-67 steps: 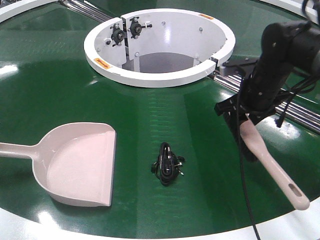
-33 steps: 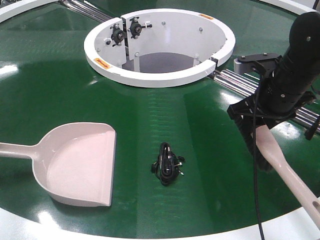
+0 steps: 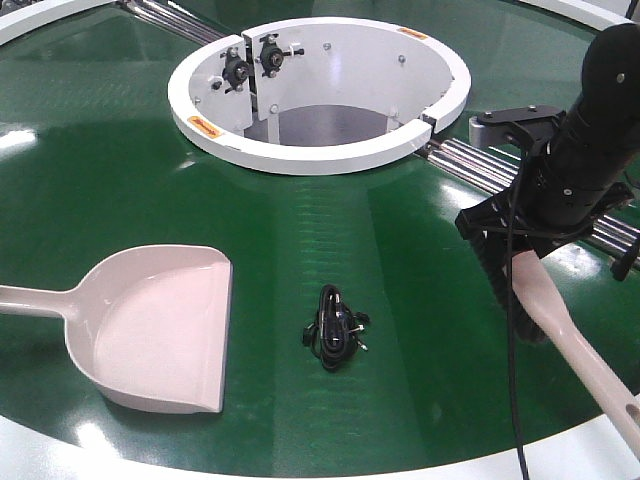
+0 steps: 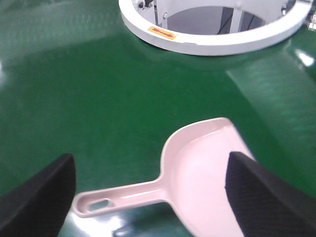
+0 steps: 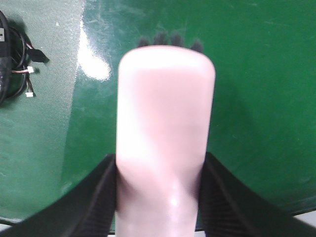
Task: Clean and inspect green conveyor with broom and dustpan
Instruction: 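Lower the left gripper toward the pink dustpan handle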
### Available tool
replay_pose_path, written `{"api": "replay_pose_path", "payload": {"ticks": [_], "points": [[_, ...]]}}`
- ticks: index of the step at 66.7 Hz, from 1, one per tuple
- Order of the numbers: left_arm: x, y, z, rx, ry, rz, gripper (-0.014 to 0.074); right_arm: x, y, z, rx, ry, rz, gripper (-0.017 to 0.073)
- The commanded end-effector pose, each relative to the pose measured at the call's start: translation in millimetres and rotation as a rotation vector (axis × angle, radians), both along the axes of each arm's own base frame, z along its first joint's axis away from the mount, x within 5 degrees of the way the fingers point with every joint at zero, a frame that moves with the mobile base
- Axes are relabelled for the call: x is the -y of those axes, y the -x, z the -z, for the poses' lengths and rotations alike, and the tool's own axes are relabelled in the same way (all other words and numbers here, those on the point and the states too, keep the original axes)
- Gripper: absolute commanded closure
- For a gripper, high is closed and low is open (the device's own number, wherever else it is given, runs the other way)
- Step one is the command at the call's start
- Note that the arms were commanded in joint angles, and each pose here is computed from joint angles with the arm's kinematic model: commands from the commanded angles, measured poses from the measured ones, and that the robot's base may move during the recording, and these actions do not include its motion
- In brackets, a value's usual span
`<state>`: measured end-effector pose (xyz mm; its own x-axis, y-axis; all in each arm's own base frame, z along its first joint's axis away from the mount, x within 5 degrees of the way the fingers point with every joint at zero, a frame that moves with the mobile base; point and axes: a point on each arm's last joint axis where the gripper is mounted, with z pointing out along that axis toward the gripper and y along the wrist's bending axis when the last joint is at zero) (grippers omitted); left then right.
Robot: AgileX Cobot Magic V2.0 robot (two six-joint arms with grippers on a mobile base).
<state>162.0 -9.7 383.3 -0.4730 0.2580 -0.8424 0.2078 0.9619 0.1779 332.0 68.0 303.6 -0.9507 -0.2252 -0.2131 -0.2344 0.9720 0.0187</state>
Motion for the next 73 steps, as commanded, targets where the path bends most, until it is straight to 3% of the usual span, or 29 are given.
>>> {"api": "replay_pose_path", "payload": {"ticks": [1, 4, 17, 23, 29, 34, 60, 73], "points": [[0.6, -0.6, -18.2, 0.137, -0.174, 0.095, 0.0017, 2.5, 11.1, -21.8, 0.024, -0.002, -0.007, 0.0563], [0.6, -0.6, -18.2, 0.145, -0.254, 0.136, 0.0017, 2.5, 11.1, -21.8, 0.024, -0.002, -0.007, 0.0563], [0.9, 0.6, -15.8, 0.164, -0.739, 0.403, 0.0017, 2.5, 11.1, -21.8, 0.024, -0.002, -0.008, 0.0563], [1.1, 1.6, -13.7, 0.155, -0.881, 0.497, 0.0017, 2.5, 11.1, -21.8, 0.024, -0.002, -0.008, 0.0563], [1.2, 2.2, -12.7, 0.154, -0.981, 0.562, 0.0017, 2.5, 11.1, -21.8, 0.024, -0.002, -0.008, 0.0563], [1.3, 2.4, -12.3, 0.153, -1.014, 0.584, 0.0017, 2.5, 11.1, -21.8, 0.024, -0.002, -0.008, 0.0563], [0.8, 3.3, -11.6, 0.137, -1.019, 0.593, 0.0019, 2.5, 11.1, -21.8, 0.024, -0.002, -0.008, 0.0563], [-7.2, -1.1, -4.0, -0.087, -1.08, 0.686, 0.0019, 2.5, 11.1, -21.8, 0.024, -0.002, -0.008, 0.0563]]}}
